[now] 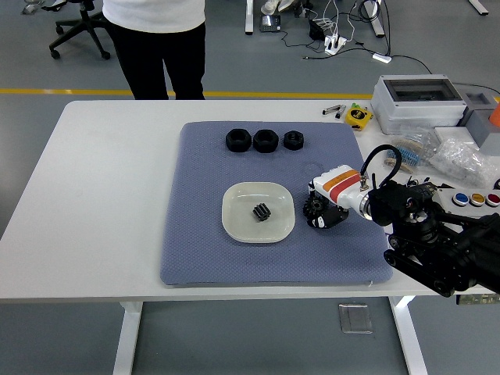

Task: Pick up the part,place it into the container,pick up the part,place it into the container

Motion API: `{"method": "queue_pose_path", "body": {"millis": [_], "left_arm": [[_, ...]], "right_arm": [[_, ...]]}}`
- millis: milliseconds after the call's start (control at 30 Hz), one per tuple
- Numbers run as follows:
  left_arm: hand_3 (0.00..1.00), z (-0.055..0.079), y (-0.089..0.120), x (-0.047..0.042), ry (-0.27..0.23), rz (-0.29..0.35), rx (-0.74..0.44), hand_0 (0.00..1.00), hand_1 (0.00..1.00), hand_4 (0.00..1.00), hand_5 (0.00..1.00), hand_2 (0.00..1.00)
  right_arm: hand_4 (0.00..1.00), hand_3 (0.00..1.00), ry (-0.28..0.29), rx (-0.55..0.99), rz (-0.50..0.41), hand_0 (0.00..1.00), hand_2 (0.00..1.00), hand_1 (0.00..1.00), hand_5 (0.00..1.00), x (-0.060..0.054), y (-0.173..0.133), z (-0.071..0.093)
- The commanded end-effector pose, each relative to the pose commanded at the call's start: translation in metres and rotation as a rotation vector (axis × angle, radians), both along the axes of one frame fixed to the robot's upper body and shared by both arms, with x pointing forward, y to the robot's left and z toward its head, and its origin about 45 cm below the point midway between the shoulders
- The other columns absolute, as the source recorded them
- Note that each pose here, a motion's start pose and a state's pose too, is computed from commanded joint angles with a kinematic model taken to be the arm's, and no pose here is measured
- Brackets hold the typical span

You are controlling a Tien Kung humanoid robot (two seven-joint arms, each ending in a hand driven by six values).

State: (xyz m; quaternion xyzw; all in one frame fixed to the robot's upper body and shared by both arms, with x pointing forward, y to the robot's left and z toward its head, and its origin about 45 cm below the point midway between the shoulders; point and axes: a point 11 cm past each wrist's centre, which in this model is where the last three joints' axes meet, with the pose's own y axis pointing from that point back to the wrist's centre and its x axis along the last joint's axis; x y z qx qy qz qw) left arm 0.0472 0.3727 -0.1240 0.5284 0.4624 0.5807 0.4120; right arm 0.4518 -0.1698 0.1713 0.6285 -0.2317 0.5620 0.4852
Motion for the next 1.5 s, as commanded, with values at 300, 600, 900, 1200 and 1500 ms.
{"method": "queue_pose_path", "body": {"millis": [300,600,900,1200,1500], "left_arm": [[0.584,0.0,0.001,-0.0023,0.004,0.002,0.0,0.834,0.771,0.502,0.752,0.807],[0.585,0.0,0.001,-0.0029,0.004,0.004,-0.002,0.834,0.771,0.502,0.75,0.807],[0.585,0.0,0.001,-0.005,0.006,0.009,-0.003,0.835,0.771,0.503,0.749,0.805],[0.584,-0.001,0.002,-0.0114,0.017,0.016,0.0,0.835,0.769,0.503,0.749,0.806],[0.585,-0.001,0.002,-0.0127,0.019,0.022,-0.002,0.835,0.768,0.503,0.75,0.804]], "right_arm": [[0.702,0.506,-0.01,0.027,0.007,0.029,0.234,0.071,0.525,0.0,0.0,0.005],[0.696,0.51,-0.023,0.042,0.013,0.025,0.229,0.07,0.521,0.001,-0.001,0.01],[0.692,0.509,-0.045,0.057,0.035,0.024,0.226,0.074,0.521,0.001,0.005,0.02],[0.69,0.509,-0.084,0.088,0.081,0.024,0.226,0.074,0.521,-0.001,0.023,0.04],[0.689,0.508,-0.118,0.119,0.188,0.024,0.226,0.074,0.52,-0.02,0.057,0.061]]}}
